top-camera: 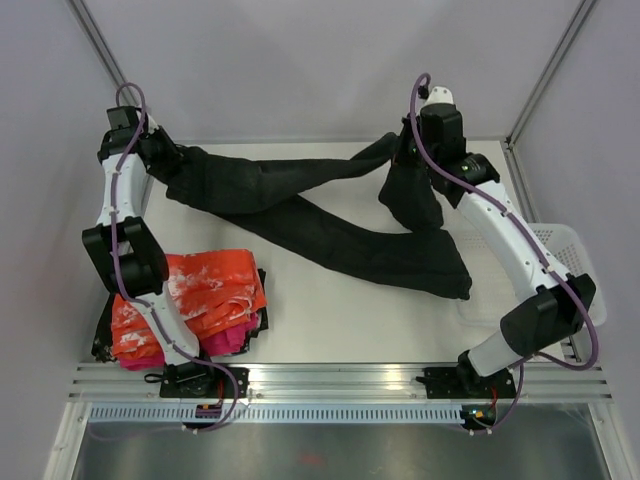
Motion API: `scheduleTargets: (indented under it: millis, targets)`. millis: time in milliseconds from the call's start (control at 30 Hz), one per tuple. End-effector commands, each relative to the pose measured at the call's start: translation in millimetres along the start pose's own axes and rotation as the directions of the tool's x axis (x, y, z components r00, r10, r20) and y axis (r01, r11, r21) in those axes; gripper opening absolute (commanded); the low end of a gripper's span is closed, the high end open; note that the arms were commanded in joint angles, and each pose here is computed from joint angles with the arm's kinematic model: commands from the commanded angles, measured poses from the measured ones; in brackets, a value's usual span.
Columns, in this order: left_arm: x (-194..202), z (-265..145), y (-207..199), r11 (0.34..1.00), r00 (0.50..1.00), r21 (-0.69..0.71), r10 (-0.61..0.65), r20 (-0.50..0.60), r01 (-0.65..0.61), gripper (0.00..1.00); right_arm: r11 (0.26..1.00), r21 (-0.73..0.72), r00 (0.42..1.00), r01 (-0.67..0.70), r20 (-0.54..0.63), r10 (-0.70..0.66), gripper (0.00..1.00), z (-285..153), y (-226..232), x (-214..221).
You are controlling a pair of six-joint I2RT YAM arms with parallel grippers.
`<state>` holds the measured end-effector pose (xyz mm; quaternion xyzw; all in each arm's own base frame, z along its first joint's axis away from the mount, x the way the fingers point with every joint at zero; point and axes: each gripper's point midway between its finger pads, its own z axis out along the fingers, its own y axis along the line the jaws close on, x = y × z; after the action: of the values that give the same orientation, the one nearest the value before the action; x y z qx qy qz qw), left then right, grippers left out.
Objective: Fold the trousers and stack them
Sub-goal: Move the trousers to the center of the board
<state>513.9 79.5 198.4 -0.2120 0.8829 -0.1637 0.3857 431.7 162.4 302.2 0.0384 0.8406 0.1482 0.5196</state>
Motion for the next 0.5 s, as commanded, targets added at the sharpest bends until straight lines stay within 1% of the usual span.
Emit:
scheduleTargets:
  millis: [0, 33, 67, 133, 167, 200, 233, 267, 333, 367, 433, 467]
  targets:
    - [-43.5, -26.6, -33.1, 0.995, 0.991, 0.083, 0.051, 0.127, -0.062, 0.02, 0.999, 0.024, 0.993, 0.045, 0.108, -0.047, 0.0, -1.0, 6.9, -55.4]
    - [-48.6, -30.7, -39.7, 0.993, 0.989, 0.104, 0.048, 0.137, -0.062, 0.02, 0.998, 0.04, 0.983, 0.048, 0.177, -0.055, 0.0, -11.5, 11.5, -88.3]
    - [-65.8, -42.8, -51.5, 0.991, 0.983, 0.123, 0.037, 0.181, -0.06, 0.02, 0.996, 0.071, 0.98, 0.057, 0.187, -0.07, 0.0, -11.6, 8.1, -97.3]
    - [-78.0, -55.8, -58.5, 0.993, 0.979, 0.119, -0.005, 0.206, -0.02, 0.02, 0.986, 0.14, 0.967, 0.09, 0.223, -0.12, 0.0, -14.4, 2.4, -124.4]
    - [-90.2, -69.1, -66.4, 0.991, 0.97, 0.128, -0.074, 0.231, 0.045, 0.02, 0.976, 0.202, 0.962, 0.088, 0.238, -0.136, 0.0, -15.8, -7.5, -132.2]
    - [-84.9, -73.2, -66.0, 0.99, 0.972, 0.113, -0.111, 0.206, 0.089, 0.02, 0.967, 0.231, 0.955, 0.109, 0.247, -0.167, 0.0, -14.6, -11.0, -139.8]
    - [-84.9, -76.4, -60.6, 0.988, 0.967, 0.08, -0.143, 0.212, 0.128, 0.02, 0.96, 0.258, 0.951, 0.107, 0.255, -0.174, 0.0, -15.3, -16.5, -144.1]
    - [-78.0, -82.0, -58.9, 0.978, 0.957, 0.063, -0.207, 0.201, 0.198, 0.02, 0.951, 0.295, 0.949, 0.097, 0.261, -0.178, 0.0, -15.8, -24.8, -147.0]
    - [-64.7, -86.6, -54.1, 0.964, 0.946, 0.04, -0.267, 0.186, 0.264, 0.02, 0.946, 0.307, 0.95, 0.103, 0.251, -0.185, 0.0, -13.3, -31.6, -144.9]
    - [-47.2, -87.4, -50.2, 0.945, 0.932, 0.028, -0.326, 0.157, 0.325, 0.02, 0.944, 0.312, 0.951, 0.108, 0.244, -0.189, 0.0, -12.1, -34.7, -142.9]
    - [-31.1, -86.7, -49.6, 0.927, 0.919, 0.033, -0.375, 0.123, 0.374, 0.02, 0.941, 0.319, 0.959, 0.116, 0.212, -0.19, 0.0, -5.3, -44.2, -133.5]
    - [-13.4, -80.0, -42.7, 0.903, 0.9, 0.007, -0.429, 0.081, 0.429, 0.02, 0.942, 0.313, 0.961, 0.122, 0.199, -0.19, 0.0, -2.3, -45.4, -129.9]
